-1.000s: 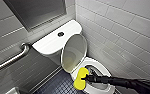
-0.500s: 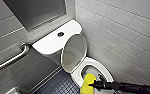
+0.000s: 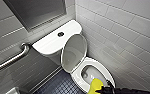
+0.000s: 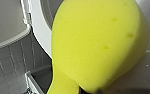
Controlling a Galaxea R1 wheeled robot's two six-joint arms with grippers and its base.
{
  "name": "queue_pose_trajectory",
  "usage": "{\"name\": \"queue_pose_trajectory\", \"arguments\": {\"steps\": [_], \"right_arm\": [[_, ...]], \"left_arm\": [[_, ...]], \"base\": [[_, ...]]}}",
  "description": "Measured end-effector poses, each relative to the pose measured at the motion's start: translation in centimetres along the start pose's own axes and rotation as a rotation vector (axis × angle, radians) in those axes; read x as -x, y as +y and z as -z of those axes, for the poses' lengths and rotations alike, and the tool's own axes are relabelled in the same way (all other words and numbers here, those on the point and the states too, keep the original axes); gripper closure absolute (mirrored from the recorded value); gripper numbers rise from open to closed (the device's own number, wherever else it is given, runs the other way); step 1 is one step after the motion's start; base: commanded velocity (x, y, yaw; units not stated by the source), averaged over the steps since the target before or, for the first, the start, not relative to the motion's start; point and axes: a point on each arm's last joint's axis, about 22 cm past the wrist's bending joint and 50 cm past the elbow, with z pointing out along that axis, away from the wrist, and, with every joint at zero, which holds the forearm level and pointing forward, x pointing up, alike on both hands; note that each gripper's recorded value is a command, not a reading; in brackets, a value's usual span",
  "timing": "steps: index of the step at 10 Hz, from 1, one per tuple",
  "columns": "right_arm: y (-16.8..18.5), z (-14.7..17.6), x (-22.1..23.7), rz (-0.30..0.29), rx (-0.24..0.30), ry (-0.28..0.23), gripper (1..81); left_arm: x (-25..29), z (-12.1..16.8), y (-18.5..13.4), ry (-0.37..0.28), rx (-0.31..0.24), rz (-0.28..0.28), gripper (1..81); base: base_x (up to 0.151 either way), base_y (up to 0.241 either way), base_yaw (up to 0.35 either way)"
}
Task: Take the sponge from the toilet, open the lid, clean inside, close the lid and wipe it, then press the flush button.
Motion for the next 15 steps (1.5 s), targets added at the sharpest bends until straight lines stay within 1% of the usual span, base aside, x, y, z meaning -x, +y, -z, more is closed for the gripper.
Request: {"name": "queue_pose_trajectory", "arguments": {"steps": [2, 4, 6, 8, 9, 10, 12, 13, 15], "right_arm": [[2.0, 3.1, 1.0, -0.025, 0.018, 0.020, 81.1], [5.2, 5.5, 3.4, -0.080, 0.046, 0.040, 81.1], [8.7, 7.8, 6.3, -0.138, 0.088, 0.056, 81.1], [11.5, 10.9, 8.0, -0.180, 0.131, 0.091, 81.1], [12.6, 12.0, 8.6, -0.193, 0.153, 0.098, 81.1], [14.8, 13.9, 10.4, -0.227, 0.195, 0.103, 81.1], [17.4, 15.1, 15.0, -0.280, 0.241, 0.073, 81.1], [19.2, 15.7, 17.5, -0.294, 0.274, 0.061, 81.1], [24.9, 17.9, 22.6, -0.290, 0.385, 0.045, 81.1]], "left_arm": [[0.0, 0.0, 0.0, -0.001, 0.000, 0.000, 1.0], [0.0, 0.0, 0.0, 0.000, 0.000, 0.000, 1.0], [0.0, 0.0, 0.0, -0.001, 0.000, 0.000, 1.0], [0.0, 0.0, 0.0, 0.000, -0.001, 0.000, 1.0], [0.0, 0.0, 0.0, 0.000, -0.001, 0.000, 1.0], [0.0, 0.0, 0.0, 0.000, -0.001, 0.000, 1.0], [-0.3, 0.0, -0.1, -0.002, -0.001, -0.006, 1.0], [-0.4, 0.1, -0.2, -0.004, -0.001, -0.012, 1.0], [-0.8, 0.3, -0.3, -0.004, 0.001, -0.019, 1.0]], "base": [[0.000, 0.000, 0.000], [0.000, 0.000, 0.000], [0.000, 0.000, 0.000], [0.000, 0.000, 0.000], [0.000, 0.000, 0.000], [0.000, 0.000, 0.000], [0.000, 0.000, 0.000], [0.000, 0.000, 0.000], [0.000, 0.000, 0.000]]}}
